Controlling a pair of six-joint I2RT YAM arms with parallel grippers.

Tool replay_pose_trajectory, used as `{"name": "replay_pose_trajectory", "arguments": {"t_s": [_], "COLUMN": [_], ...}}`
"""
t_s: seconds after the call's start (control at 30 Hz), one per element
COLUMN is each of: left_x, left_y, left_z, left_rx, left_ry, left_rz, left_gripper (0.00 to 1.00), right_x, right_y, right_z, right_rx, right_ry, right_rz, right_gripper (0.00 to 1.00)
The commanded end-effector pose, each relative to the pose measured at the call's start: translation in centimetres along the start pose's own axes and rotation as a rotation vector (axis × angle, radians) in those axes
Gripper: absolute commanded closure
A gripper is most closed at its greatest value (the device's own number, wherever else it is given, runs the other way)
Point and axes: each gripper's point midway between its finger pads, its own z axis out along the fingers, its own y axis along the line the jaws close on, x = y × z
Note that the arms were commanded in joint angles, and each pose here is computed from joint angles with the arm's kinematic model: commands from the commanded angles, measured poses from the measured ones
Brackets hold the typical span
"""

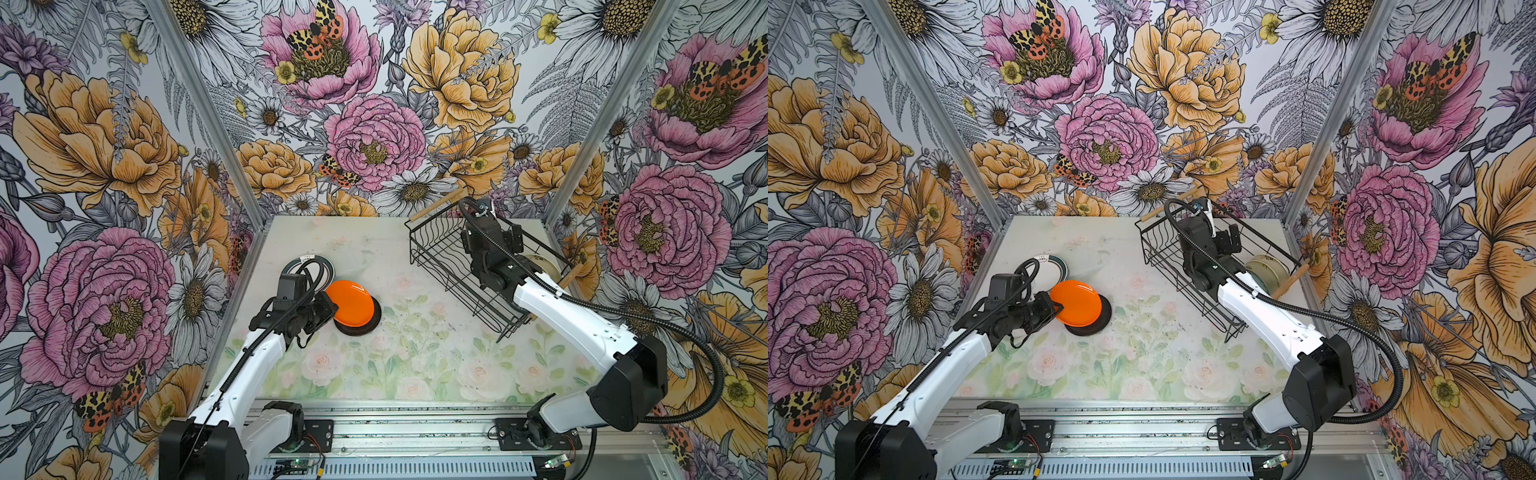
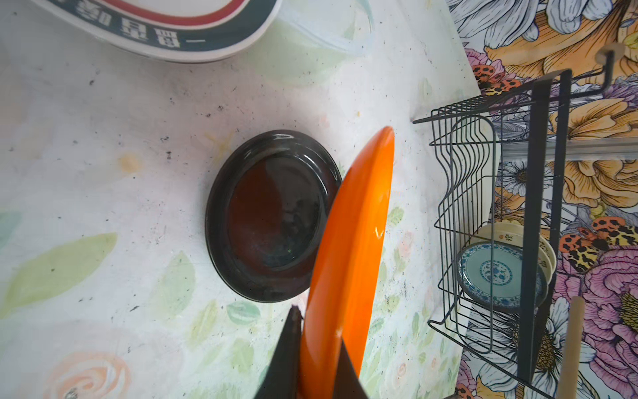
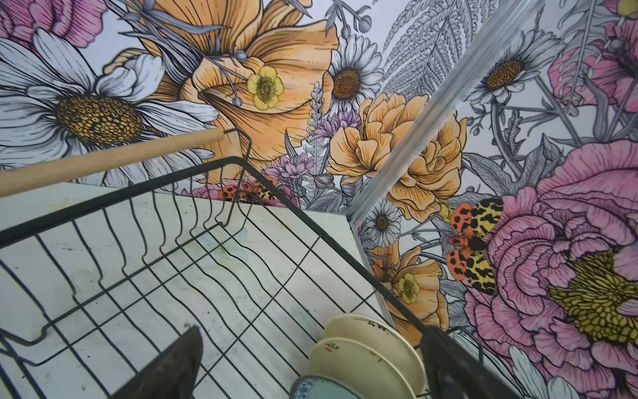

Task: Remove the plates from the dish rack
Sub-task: 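Lay the orange plate flat onto the dark plate with the left gripper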

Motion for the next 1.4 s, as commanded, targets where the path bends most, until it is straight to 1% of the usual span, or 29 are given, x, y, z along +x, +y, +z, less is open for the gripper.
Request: {"name": "replay_pose_trajectory", "arguments": {"t_s": [0.0, 0.27, 0.5, 0.7, 1.0, 1.13, 1.37], "left_x": [-0.3, 0.2, 0.2, 0.5, 1.0, 1.3, 1.4], "left_y": [0.9, 1.9, 2.2, 3.0, 3.0, 3.1, 3.4], "left_z": [0.6, 2.7, 3.4, 4.3, 5.5, 5.9, 6.5], "left_rx": [-0.03, -0.028, -0.029, -0.054, -0.061, -0.068, -0.086], "left_ry": [-0.032, -0.016, -0.011, 0.006, 0.039, 0.058, 0.072], "left_rz": [0.022, -0.007, -0.013, -0.026, -0.032, -0.034, -0.05], "left_gripper": [0.96, 0.97, 0.96, 0.94, 0.93, 0.9, 0.76], "right_x": [0.3, 1.3, 2.0, 2.7, 3.6, 4.1, 4.3], "right_y": [-2.3, -1.8, -1.1, 0.0, 0.8, 1.3, 1.9], "right_z": [-0.9, -0.7, -0.3, 0.2, 0.9, 1.2, 1.5], "right_rx": [0.046, 0.013, -0.025, -0.054, -0.061, -0.077, -0.098], "right_ry": [0.013, 0.052, 0.078, 0.101, 0.132, 0.147, 0.158], "right_rz": [0.024, -0.006, -0.015, -0.027, -0.063, -0.069, -0.079], "right_gripper": [0.0, 0.01, 0.0, 0.01, 0.0, 0.01, 0.01]}}
